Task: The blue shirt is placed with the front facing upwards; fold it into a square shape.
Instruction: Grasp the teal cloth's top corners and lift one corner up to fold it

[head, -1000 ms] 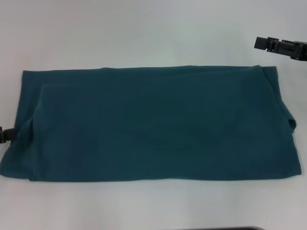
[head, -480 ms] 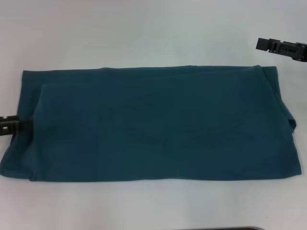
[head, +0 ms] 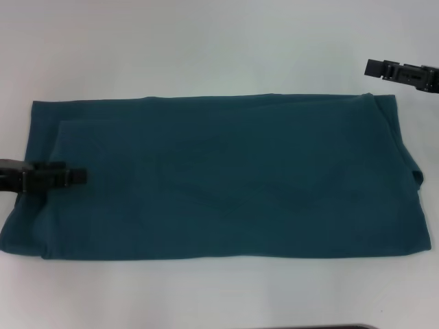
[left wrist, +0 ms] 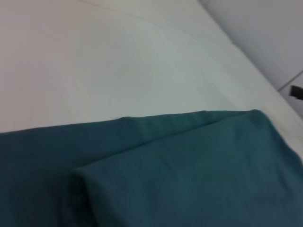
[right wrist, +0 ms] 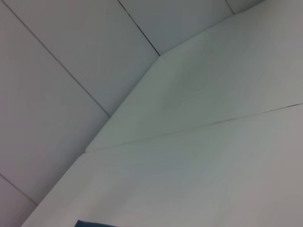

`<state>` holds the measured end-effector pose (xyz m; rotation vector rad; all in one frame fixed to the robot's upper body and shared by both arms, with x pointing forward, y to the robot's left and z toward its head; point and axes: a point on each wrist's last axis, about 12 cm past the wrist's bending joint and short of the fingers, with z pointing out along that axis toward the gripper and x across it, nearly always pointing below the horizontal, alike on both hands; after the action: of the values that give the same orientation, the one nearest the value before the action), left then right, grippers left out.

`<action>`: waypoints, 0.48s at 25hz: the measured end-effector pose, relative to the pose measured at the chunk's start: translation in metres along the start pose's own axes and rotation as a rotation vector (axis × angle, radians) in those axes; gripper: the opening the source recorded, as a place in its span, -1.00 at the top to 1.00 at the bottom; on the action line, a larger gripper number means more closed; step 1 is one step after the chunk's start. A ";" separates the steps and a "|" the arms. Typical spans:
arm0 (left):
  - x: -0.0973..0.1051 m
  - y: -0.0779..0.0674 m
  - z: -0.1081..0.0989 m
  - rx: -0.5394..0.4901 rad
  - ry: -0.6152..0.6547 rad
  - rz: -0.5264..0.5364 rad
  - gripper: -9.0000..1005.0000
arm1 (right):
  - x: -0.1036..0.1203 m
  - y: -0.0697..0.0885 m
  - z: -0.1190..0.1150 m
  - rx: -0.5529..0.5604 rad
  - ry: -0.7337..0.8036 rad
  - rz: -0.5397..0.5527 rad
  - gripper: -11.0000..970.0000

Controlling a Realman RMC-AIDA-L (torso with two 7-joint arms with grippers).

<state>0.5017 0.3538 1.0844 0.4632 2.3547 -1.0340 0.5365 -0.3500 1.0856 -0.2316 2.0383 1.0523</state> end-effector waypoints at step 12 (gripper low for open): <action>0.006 0.013 0.022 -0.096 0.040 -0.038 -0.45 | 0.002 0.001 0.002 -0.006 0.002 0.004 -0.62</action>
<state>0.5100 0.3460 1.0608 0.4083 2.4443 -0.9312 0.5359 -0.3470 1.0841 -0.2318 2.0386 1.0613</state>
